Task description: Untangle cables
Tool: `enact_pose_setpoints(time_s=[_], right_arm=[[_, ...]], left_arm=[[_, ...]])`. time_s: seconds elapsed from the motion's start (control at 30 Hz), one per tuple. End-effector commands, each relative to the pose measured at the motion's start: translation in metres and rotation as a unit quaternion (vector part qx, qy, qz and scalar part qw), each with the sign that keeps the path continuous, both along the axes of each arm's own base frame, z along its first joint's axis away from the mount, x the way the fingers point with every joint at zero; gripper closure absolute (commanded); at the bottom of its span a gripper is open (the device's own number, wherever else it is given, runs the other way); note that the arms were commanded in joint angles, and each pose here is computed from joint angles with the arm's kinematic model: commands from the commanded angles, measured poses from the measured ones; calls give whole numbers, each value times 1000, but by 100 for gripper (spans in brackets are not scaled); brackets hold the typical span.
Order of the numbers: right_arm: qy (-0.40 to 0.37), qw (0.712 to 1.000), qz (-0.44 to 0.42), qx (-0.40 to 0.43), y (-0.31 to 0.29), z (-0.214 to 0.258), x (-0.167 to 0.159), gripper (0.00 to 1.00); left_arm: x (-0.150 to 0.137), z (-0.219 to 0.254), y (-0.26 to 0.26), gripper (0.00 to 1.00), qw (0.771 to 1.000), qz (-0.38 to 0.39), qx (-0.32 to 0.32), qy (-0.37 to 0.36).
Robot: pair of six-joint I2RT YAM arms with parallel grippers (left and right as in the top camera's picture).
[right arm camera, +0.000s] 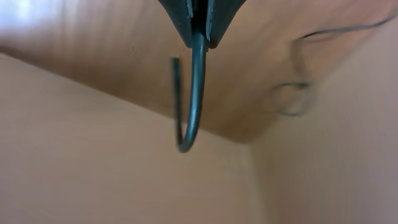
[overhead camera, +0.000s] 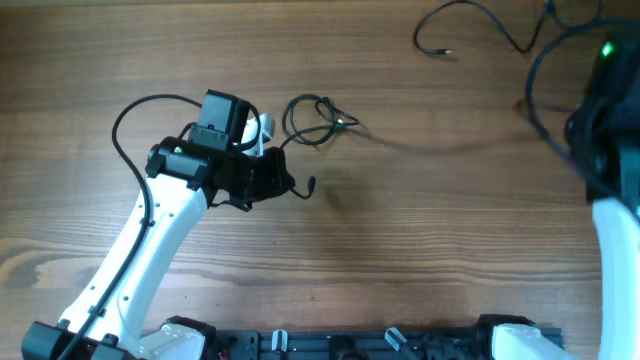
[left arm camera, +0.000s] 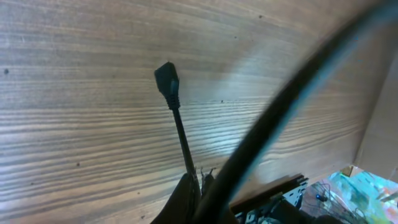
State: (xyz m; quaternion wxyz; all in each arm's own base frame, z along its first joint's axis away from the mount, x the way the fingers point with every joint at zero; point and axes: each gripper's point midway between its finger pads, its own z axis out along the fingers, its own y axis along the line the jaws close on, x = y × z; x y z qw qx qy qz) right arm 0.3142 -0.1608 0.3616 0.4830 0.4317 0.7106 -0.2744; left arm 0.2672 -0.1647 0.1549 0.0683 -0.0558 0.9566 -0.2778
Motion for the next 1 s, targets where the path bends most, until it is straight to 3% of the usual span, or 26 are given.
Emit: enact_pose_setpoints(time_s=[0.0,0.1,0.23,0.33,0.47,0.57,0.7,0.73,0.8,0.83,0.9,0.97], right_arm=[[47,997,-53,30,-45,-37,2,96],[41,993,-1,114,-49,-66,20,95],[15,993,-18,112,-66,-59,16,96],[2,989,-62,136,-82,-66,-1,94],[19,980,-80,183,-76,-89,-14,96],[46,974,-122,185,-82,-109,-25,94],[120,964,-124,204,-83,-146,-23,80],[140,959,-126,210,-82,-156,-25,67],[155,955,-121,223,-79,-167,-23,19],[157,954,-109,233,-76,-170,-20,5],[169,950,-48,258,-63,-175,-8,0],[182,927,80,316,-28,-185,13,0]], left_arm=[[-4,-2,-1,96,1000,-15,2,4],[0,11,-19,96,998,-29,-55,-7],[15,31,-44,96,993,-7,-117,-23],[22,18,-34,96,996,56,-66,-12],[15,8,-43,96,998,52,-33,-10],[8,-10,-33,96,997,65,40,-9],[4,-32,-2,96,985,102,135,6],[3,-34,2,96,984,105,147,9],[1,-35,3,96,983,104,149,12],[2,-35,3,96,983,104,149,11],[2,-34,2,96,983,104,148,10],[3,-34,2,96,983,105,147,10]])
